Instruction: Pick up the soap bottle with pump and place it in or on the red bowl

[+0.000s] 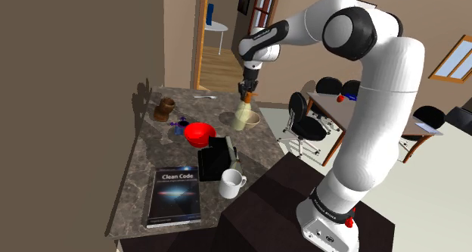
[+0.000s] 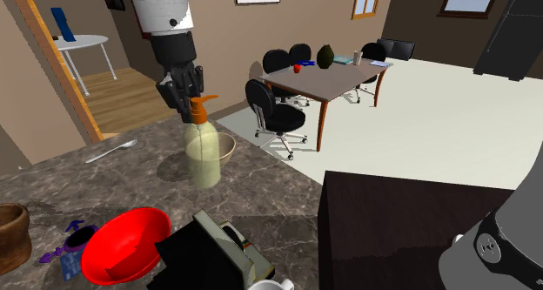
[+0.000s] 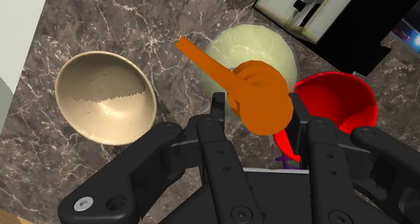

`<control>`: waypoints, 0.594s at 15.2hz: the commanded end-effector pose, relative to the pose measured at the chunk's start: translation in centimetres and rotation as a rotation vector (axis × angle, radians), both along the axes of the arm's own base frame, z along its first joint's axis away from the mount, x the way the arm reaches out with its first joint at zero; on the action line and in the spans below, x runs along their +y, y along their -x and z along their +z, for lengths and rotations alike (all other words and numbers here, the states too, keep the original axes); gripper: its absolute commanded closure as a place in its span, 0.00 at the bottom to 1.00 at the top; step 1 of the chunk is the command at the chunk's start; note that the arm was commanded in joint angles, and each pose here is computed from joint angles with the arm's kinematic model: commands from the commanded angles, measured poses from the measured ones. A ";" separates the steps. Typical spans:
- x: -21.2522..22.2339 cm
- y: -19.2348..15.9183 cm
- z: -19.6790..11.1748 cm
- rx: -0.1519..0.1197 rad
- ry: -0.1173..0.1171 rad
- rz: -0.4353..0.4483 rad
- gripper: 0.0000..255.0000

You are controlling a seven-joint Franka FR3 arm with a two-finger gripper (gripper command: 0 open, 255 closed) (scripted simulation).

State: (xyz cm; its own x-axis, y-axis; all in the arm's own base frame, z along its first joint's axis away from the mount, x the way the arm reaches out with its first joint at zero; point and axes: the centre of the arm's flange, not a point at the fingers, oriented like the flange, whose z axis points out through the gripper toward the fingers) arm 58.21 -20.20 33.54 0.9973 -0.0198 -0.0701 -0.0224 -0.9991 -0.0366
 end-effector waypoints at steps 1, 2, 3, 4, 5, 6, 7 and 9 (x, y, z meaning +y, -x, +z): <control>0.1 0.1 1.1 0.000 0.000 0.000 1.00; 0.1 0.1 1.3 0.000 0.000 0.000 1.00; 1.0 -0.7 1.8 0.000 0.000 0.000 1.00; 1.9 -1.6 2.3 0.000 0.000 0.000 1.00; 2.8 -2.4 2.8 0.000 0.000 0.000 1.00; 3.8 -3.2 3.3 0.000 0.000 0.000 1.00; 4.7 -4.0 3.8 0.000 0.000 0.000 1.00; 6.5 -5.7 4.7 0.000 0.000 0.000 1.00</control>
